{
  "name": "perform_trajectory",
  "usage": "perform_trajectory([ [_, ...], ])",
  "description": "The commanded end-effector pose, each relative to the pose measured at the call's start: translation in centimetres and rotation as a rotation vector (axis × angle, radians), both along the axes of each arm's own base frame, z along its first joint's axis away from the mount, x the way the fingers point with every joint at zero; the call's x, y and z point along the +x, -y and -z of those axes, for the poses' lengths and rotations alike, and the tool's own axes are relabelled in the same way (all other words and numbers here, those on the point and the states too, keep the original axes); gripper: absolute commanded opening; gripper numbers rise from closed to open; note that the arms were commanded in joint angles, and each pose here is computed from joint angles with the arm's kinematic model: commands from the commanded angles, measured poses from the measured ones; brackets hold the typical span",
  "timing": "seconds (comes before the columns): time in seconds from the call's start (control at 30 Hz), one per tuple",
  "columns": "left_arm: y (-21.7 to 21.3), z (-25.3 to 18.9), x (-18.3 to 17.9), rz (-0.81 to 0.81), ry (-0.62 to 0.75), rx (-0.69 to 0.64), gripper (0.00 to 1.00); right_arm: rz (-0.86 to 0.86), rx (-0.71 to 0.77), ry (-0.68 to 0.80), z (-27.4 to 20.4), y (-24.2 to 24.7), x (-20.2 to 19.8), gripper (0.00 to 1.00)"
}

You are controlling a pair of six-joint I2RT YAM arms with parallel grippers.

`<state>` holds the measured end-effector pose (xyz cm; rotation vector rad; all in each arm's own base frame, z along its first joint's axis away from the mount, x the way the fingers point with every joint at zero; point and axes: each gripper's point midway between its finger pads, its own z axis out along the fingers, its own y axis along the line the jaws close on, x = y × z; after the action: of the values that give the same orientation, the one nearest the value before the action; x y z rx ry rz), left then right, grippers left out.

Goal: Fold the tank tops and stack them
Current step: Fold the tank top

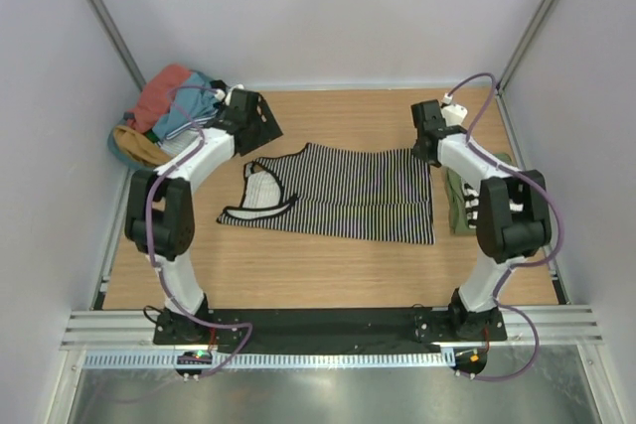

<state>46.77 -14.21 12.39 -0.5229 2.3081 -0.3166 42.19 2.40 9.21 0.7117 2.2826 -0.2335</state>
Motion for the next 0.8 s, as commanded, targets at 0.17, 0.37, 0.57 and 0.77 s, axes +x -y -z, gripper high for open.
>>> perform_trajectory([
  [0.17, 7.7, 2.1, 6.3, 0.165, -0.011, -0.149, 0.75, -0.031, 0.055, 0.016, 1.1, 0.2, 6.1, 0.43],
  [0.37, 11.7, 5.3, 8.1, 0.236, -0.041, -0.178, 0.73, -0.049, 0.055, -0.013, 2.8, 0.8, 7.5, 0.47],
  [0.57, 13.1, 7.1, 8.8, 0.252, -0.054, -0.185, 0.69, -0.058, 0.038, -0.052, 4.8, 1.1, 8.0, 0.49],
  [0.77, 13.5, 7.8, 8.6, 0.258, -0.069, -0.174, 0.56, -0.059, 0.035, -0.071, 6.1, 1.3, 8.4, 0.43],
])
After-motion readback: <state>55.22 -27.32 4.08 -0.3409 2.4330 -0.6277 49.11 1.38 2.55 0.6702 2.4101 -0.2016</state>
